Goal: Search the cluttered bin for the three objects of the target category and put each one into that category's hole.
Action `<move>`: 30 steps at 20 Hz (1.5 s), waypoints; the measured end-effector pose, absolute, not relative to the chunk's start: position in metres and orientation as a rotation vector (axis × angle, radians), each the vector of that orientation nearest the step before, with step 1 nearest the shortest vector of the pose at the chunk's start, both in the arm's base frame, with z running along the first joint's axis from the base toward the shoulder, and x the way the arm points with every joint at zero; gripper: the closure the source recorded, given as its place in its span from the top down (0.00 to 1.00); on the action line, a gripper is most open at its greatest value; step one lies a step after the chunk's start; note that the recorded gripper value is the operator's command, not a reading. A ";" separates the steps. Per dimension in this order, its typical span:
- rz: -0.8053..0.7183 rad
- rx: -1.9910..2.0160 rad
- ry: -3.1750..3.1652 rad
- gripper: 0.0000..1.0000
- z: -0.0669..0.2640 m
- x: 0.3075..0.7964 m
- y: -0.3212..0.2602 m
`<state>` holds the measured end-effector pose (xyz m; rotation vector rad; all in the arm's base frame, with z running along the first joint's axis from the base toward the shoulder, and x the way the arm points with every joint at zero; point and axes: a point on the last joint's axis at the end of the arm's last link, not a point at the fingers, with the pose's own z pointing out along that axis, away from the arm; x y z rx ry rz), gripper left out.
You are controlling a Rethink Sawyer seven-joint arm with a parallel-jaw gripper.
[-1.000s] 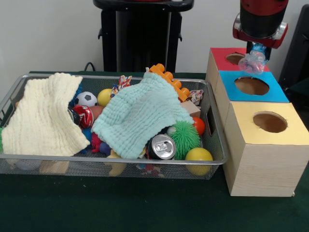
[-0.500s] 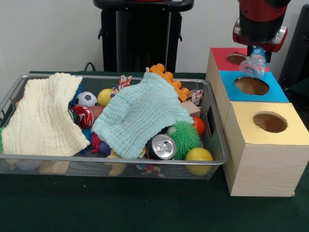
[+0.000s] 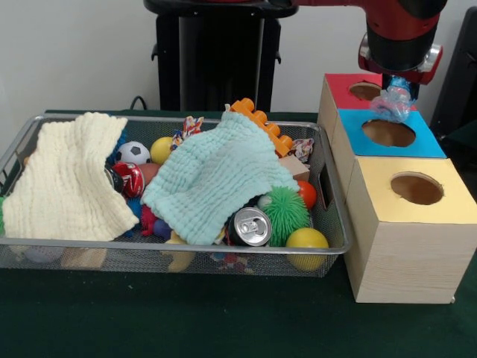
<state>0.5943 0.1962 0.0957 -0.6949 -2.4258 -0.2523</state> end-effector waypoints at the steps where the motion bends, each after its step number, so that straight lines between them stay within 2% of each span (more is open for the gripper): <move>1: -0.256 -0.695 -2.424 0.00 0.095 0.595 0.196; 25: -0.277 -0.710 -2.422 0.00 0.091 0.605 0.187; 30: -0.271 -0.716 -2.413 0.00 0.076 0.609 0.180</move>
